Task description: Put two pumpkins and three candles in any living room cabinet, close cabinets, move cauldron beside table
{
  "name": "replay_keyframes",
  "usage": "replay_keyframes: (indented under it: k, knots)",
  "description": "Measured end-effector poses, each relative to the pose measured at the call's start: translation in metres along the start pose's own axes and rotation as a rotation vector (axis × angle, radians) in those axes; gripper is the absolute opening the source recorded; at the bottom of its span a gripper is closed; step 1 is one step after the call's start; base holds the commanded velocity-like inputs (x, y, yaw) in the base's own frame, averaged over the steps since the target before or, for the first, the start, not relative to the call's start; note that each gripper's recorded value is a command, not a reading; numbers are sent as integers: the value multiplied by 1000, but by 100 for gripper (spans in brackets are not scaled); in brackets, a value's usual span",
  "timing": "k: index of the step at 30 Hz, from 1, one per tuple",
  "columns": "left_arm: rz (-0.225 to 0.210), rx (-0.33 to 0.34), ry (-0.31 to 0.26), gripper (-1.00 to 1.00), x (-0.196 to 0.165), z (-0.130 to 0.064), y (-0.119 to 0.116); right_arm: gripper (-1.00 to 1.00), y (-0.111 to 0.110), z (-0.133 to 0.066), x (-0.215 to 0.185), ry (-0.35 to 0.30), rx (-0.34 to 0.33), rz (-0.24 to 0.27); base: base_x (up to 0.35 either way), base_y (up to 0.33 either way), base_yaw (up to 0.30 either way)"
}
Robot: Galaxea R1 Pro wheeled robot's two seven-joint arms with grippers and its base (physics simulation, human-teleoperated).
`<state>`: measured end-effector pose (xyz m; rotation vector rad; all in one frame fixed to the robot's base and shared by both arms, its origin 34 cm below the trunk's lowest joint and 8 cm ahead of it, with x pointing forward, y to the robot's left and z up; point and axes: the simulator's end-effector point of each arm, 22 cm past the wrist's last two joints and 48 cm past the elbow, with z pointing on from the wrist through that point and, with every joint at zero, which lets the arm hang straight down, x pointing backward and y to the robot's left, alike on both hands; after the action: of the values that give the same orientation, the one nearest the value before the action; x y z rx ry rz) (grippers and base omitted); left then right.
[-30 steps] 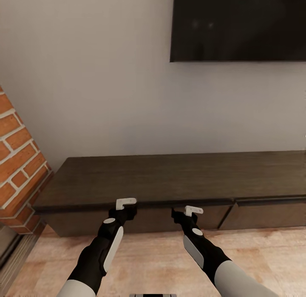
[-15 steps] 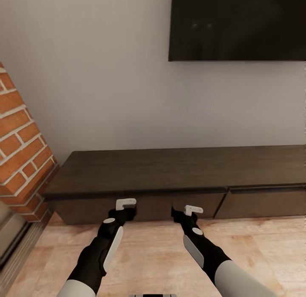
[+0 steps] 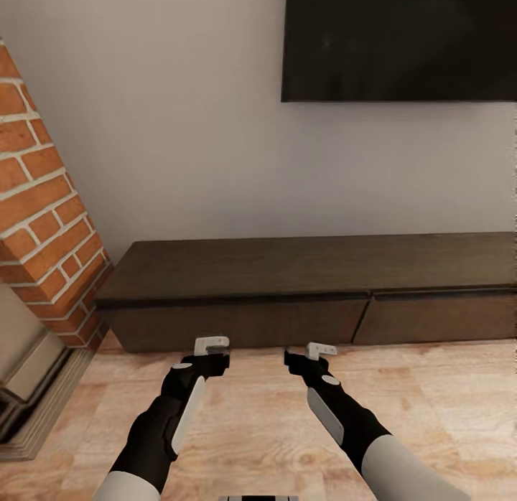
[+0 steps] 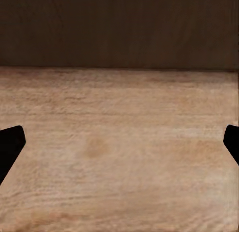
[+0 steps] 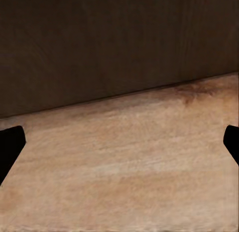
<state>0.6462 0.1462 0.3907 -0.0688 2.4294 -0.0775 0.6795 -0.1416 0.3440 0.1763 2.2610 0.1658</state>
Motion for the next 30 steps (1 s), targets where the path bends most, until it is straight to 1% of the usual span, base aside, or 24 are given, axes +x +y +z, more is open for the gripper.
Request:
replay_keyframes:
  k: [3,5,8,9,11,12,15,16,19,20,21,23,24,26,30]
  knots:
    - [12,0,52,100,11,-1,0,100,5,-1,-2,22,-13,-1,-338,0,0]
    - [18,0,79,100,17,-1,0,100,11,-3,1,54,-24,-8,-338,0,0]
    - [29,-1,141,100,29,-3,2,100,25,-9,-3,103,-58,-25,-337,0,0]
    - [27,-3,153,100,31,-4,4,100,28,-10,-4,119,-65,-29,-329,0,0]
    - [15,-10,168,100,32,-4,9,100,26,-13,-2,166,-61,-23,-313,0,0]
    - [10,-12,175,100,34,-5,11,100,20,-14,-1,193,-51,-7,-298,0,0]
    - [8,-11,186,100,31,-9,13,100,9,-15,4,243,-34,23,-155,0,0]
    - [7,-11,181,100,26,-12,13,100,7,-17,8,267,-32,27,-50,0,0]
    - [9,-7,178,100,17,-20,13,100,7,-20,13,305,-33,24,-20,0,0]
    - [12,-6,187,100,17,-23,13,100,7,-22,12,309,-34,22,-4,0,0]
    - [19,-4,215,100,21,-26,13,100,8,-24,12,315,-36,20,-3,0,0]
    - [24,-3,229,100,21,-31,13,100,9,-26,8,311,-37,17,-1,0,0]
    - [22,-4,230,100,20,-32,14,100,9,-27,6,308,-38,16,0,0,0]
    - [5,-11,234,100,17,-35,20,100,10,-30,1,300,-40,13,0,0,0]
    - [-4,-13,223,100,10,-41,22,100,12,-34,-7,286,-43,12,0,0,0]
